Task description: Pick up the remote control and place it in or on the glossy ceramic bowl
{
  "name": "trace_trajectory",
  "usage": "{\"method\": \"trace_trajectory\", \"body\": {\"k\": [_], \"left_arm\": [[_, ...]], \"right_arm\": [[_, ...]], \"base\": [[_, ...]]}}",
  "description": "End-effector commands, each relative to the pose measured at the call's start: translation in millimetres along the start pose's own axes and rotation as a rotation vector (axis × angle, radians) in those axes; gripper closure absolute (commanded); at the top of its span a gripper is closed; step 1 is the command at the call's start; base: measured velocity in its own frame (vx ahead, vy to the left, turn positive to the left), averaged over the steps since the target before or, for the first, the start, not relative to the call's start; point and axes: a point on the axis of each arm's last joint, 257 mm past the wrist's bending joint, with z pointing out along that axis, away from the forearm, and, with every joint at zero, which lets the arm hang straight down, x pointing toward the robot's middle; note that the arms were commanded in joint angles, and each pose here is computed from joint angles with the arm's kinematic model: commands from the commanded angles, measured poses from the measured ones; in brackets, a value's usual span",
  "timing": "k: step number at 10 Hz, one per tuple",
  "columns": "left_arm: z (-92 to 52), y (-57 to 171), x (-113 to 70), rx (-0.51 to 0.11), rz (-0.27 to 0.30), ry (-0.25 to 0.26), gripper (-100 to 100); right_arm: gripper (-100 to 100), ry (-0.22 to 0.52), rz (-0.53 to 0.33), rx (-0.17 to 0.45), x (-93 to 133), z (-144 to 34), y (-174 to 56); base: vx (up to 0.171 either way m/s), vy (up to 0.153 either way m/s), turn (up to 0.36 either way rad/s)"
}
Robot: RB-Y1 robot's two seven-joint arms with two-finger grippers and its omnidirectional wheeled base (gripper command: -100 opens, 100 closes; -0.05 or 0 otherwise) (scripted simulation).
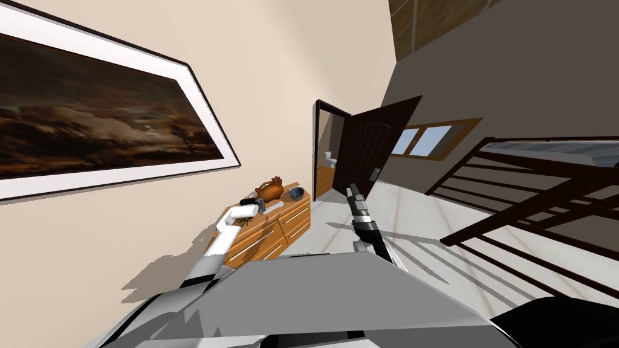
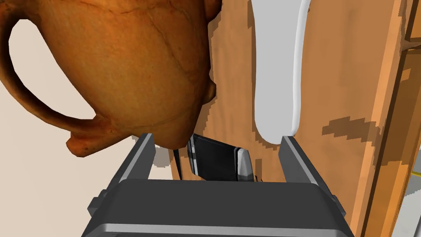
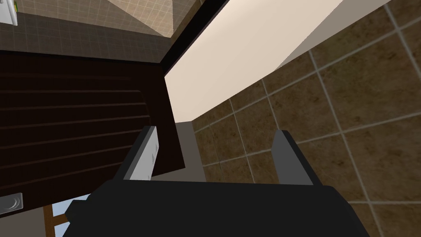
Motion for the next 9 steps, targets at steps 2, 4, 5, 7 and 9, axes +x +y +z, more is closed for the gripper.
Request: {"method": "trace_trajectory", "body": {"k": [2,4,5,7,9], "left_arm": [[4.7,21.8,-18.2,-0.099,-0.032,-0.037,-100],[5.6,37.3,-34.2,-0.173,-0.061,-0.065,-100],[4.3,43.3,-45.9,-0.218,-0.087,-0.081,-100],[3.4,62.1,-64.0,-0.296,-0.12,-0.113,-100],[-1.6,75.4,-77.6,-0.363,-0.147,-0.136,-100]], "right_arm": [[0,0.0,0.0,0.0,0.0,0.0,0.0],[0,0.0,0.0,0.0,0.0,0.0,0.0],[0,0.0,0.0,0.0,0.0,0.0,0.0],[0,0.0,0.0,0.0,0.0,0.0,0.0],[0,0.0,0.0,0.0,0.0,0.0,0.0]], "base": [[0.058,-0.021,-0.094],[0.06,-0.018,-0.107],[0.06,-0.015,-0.131],[0.056,-0.016,-0.113],[0.056,-0.01,-0.099]]}}
